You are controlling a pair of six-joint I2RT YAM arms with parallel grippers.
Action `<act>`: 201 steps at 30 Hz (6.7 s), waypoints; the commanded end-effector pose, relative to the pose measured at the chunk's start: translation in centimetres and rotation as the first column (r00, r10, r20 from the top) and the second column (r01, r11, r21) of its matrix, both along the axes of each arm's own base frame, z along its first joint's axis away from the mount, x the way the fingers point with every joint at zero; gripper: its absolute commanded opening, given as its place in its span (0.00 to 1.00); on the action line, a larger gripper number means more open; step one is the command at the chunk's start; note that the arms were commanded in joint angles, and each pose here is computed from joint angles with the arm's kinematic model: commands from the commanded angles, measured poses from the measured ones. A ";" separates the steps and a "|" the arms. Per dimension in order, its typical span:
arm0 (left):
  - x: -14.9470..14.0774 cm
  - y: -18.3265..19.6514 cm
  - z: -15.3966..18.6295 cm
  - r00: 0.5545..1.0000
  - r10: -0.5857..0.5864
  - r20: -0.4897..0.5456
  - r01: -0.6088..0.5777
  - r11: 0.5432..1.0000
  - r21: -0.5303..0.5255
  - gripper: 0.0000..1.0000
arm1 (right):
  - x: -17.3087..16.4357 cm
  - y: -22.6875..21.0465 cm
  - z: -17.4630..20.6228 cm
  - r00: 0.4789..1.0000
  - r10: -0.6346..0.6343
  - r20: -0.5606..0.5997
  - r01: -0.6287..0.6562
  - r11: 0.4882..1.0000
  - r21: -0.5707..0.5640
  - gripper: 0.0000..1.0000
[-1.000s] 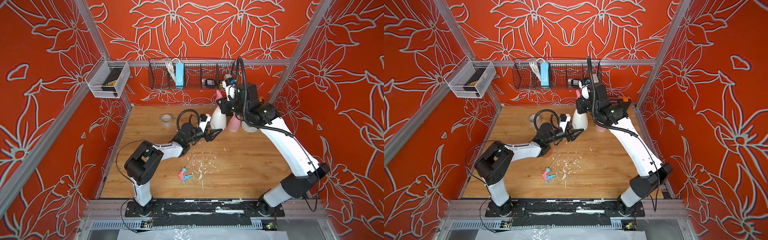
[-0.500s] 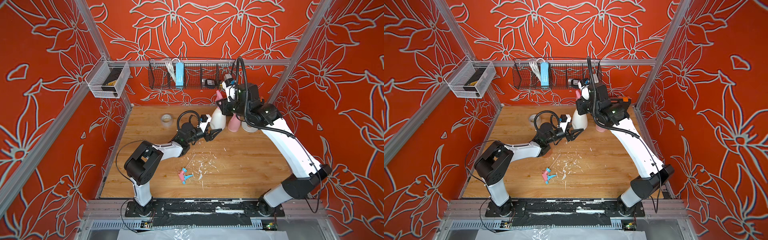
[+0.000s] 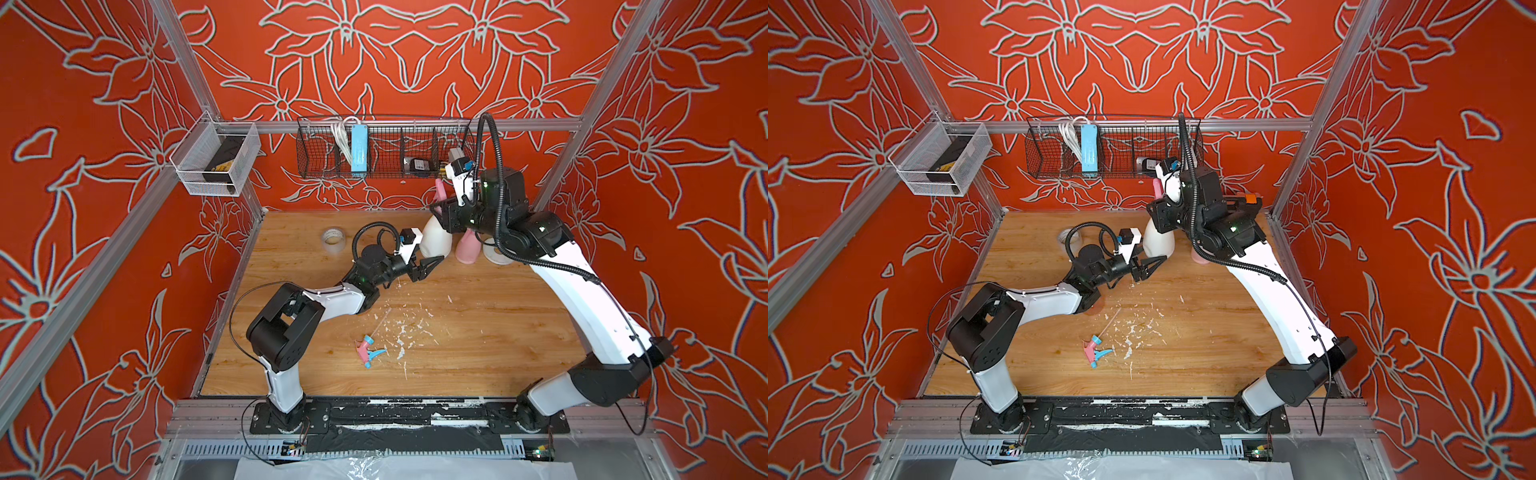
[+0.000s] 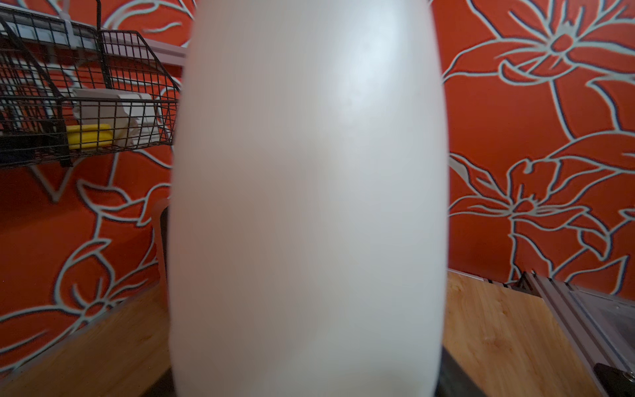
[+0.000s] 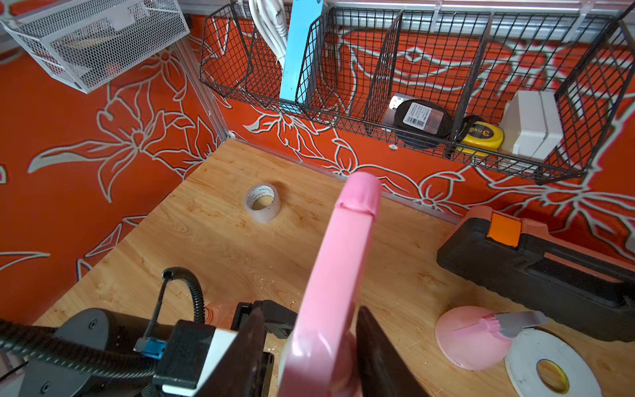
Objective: Attach spray nozzles to spray bottles
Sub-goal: Insert the spray nozzle into the spray bottle, then screw the spray nozzle on the spray bottle.
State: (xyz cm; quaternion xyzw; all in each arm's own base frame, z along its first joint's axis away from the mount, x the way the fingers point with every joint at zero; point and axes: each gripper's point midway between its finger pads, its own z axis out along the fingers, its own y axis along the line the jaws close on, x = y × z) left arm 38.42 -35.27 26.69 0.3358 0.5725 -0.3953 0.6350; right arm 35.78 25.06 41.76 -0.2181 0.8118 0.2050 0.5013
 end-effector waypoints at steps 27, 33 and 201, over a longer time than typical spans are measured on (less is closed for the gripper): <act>-0.2 0.8 2.4 0.993 0.045 0.105 -0.047 0.999 0.015 0.47 | -0.1 -1.1 2.3 0.986 0.072 -0.152 -0.067 0.997 0.039 0.63; -0.2 0.6 2.3 0.995 0.037 0.097 -0.038 0.999 0.013 0.47 | 1.6 0.0 0.5 0.971 0.070 -0.229 -0.066 0.998 0.024 0.59; 3.8 0.7 2.2 0.941 0.338 0.007 -0.338 0.940 -0.039 0.46 | 0.8 3.6 1.1 0.963 0.189 -0.190 -0.155 0.972 0.179 0.59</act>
